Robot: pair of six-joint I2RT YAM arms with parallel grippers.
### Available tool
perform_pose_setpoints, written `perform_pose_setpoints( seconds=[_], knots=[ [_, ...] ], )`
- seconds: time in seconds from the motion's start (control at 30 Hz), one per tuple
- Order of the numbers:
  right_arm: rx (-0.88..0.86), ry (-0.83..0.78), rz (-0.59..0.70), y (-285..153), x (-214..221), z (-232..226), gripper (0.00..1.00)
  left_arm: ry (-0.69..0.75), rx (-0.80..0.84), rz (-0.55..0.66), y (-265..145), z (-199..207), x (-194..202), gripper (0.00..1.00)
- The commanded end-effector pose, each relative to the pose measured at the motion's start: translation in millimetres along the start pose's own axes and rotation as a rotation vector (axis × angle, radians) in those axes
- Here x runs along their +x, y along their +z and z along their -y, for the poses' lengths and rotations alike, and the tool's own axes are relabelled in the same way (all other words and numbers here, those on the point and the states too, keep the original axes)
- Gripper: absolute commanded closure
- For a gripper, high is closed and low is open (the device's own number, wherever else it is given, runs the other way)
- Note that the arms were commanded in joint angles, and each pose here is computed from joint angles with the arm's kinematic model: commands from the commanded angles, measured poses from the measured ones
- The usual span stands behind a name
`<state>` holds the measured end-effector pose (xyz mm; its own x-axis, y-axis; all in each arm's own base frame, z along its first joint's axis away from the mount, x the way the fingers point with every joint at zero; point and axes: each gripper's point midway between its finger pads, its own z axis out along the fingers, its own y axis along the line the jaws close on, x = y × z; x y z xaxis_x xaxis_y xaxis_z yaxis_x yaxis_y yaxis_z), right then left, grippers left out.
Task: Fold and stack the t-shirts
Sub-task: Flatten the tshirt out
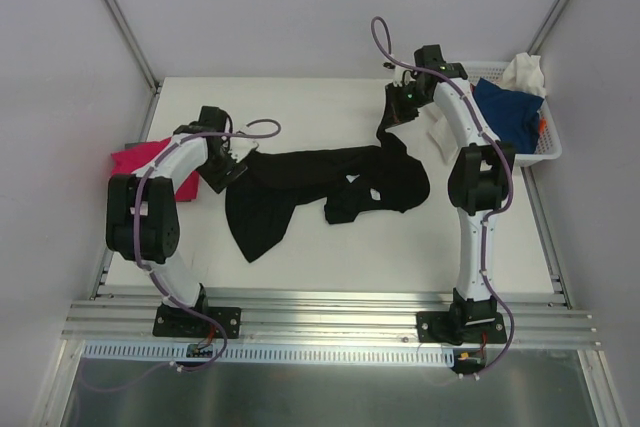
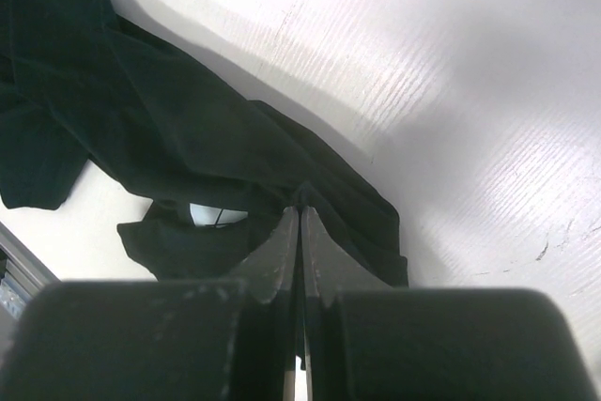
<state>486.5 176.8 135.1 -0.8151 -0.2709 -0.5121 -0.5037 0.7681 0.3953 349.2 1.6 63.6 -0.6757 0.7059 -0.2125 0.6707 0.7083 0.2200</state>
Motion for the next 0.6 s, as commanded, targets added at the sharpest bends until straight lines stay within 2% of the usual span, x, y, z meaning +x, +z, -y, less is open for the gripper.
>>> perform_pose_setpoints(
  seconds=[0.0, 0.13, 0.27, 0.57],
  knots=[
    [-0.002, -0.024, 0.031, -5, -10, -6, 0.99, 0.193, -0.076, 0.009, 4, 1, -18, 0.39],
    [0.001, -0.028, 0.034, -7, -11, -6, 0.99, 0.260, -0.074, 0.053, -5, 22, -38, 0.39],
    [0.005, -0.029, 0.028, -7, -9, -5, 0.99, 0.255, -0.052, 0.054, -5, 37, -33, 0.39],
    [0.002, -0.023, 0.025, -4, -8, -3, 0.99, 0.245, -0.010, 0.032, 9, 43, -31, 0.44]
  ],
)
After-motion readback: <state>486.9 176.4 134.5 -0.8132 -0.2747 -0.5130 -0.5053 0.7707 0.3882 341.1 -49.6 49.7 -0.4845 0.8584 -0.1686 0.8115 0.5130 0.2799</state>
